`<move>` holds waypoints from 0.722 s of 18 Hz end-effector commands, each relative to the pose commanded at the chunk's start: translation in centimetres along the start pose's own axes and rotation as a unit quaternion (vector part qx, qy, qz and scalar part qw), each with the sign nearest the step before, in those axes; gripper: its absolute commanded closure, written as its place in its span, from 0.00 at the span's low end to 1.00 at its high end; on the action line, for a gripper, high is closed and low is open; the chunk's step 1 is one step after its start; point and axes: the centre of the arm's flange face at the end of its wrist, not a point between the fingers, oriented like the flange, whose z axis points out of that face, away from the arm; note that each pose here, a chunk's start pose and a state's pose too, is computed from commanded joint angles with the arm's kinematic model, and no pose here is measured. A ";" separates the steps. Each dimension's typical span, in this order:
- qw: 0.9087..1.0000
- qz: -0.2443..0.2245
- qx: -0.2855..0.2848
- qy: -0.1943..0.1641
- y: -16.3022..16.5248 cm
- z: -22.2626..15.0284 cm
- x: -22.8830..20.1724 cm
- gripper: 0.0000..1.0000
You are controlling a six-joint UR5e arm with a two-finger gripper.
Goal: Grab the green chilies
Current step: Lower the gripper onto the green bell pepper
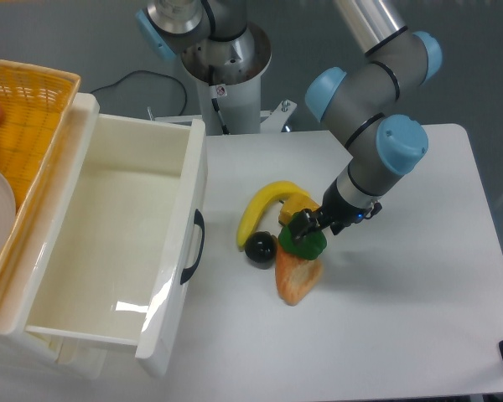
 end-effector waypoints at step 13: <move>1.000 -0.008 -0.009 0.002 -0.3 1.4 -0.3 0.01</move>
